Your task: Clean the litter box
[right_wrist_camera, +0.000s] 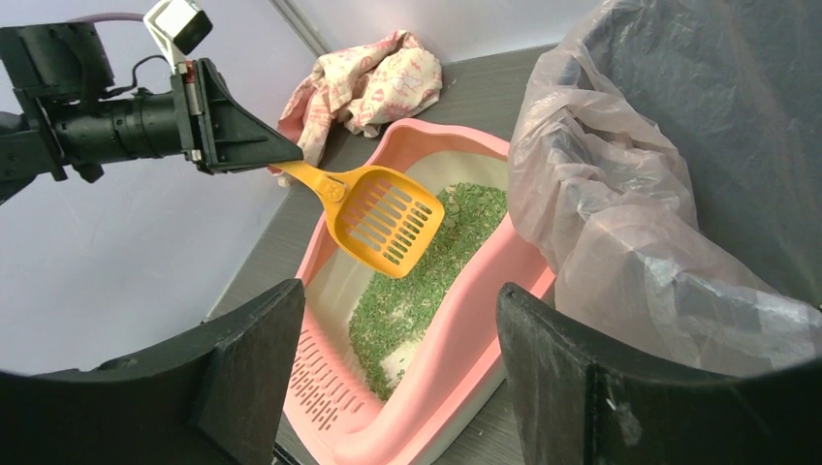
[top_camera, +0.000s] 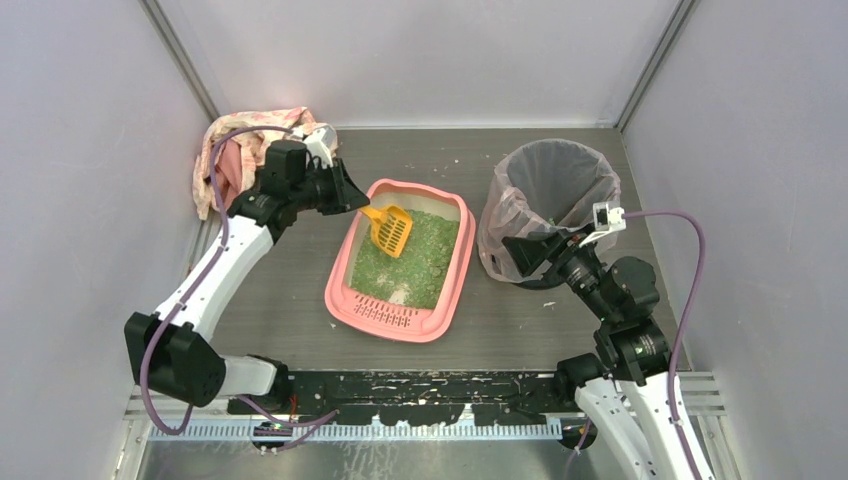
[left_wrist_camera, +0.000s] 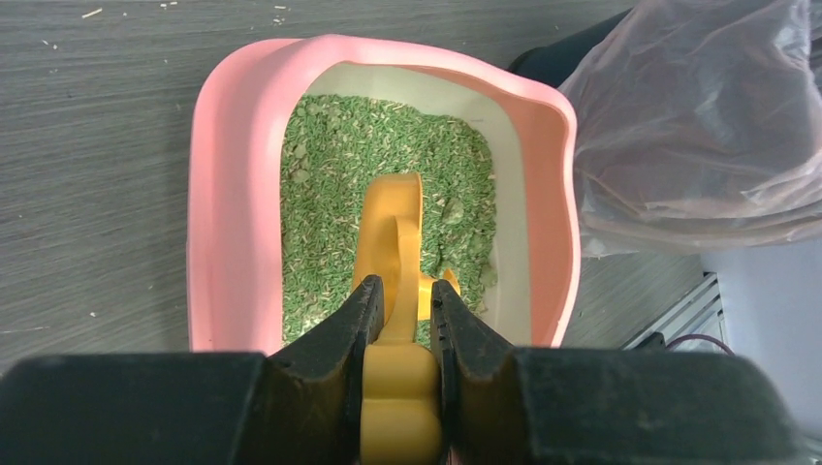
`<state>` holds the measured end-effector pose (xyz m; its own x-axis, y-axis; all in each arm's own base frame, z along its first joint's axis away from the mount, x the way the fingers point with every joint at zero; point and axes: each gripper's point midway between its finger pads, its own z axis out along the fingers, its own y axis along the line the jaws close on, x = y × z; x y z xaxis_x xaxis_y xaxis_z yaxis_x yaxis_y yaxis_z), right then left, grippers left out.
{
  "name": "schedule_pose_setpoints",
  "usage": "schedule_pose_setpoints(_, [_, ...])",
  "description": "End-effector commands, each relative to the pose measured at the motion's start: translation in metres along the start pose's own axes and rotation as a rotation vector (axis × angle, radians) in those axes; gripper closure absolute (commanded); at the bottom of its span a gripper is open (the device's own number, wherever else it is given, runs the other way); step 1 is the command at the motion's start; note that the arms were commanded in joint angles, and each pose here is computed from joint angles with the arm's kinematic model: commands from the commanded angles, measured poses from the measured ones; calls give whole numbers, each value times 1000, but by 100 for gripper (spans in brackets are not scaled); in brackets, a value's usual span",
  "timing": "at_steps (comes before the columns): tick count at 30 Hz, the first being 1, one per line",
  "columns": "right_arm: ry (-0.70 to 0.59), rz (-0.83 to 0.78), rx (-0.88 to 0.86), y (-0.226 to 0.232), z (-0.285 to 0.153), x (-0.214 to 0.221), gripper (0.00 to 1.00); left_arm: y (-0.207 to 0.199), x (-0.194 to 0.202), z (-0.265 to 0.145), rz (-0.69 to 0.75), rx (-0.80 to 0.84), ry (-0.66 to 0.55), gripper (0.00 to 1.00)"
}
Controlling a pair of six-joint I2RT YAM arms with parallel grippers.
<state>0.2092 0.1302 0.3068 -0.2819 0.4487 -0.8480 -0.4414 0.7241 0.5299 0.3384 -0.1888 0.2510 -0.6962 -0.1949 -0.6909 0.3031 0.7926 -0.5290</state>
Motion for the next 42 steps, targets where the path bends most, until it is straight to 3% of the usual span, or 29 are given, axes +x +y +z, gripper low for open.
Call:
schedule_pose_setpoints(1, [-93, -21, -85, 26, 4, -35, 23, -6, -22, 1, 46, 11, -71, 100])
schedule_pose_setpoints(9, [-167, -122, -24, 42, 22, -104, 23, -30, -36, -10, 37, 83, -78, 100])
schedule_pose_setpoints(16, [-156, -129, 352, -17, 66, -148, 24, -1, -21, -9, 14, -39, -126, 100])
schedule_pose_setpoints(22, [-192, -87, 589, -59, 80, -164, 26, 16, -6, -12, 65, -149, -78, 100])
schedule_pose_setpoints(30, [-130, -3, 560, -63, 103, -142, 26, -17, -6, 20, -44, -5, -50, 100])
schedule_pose_setpoints(42, [-143, -62, 590, -64, 82, -150, 26, -39, 57, 55, -202, 101, 88, 100])
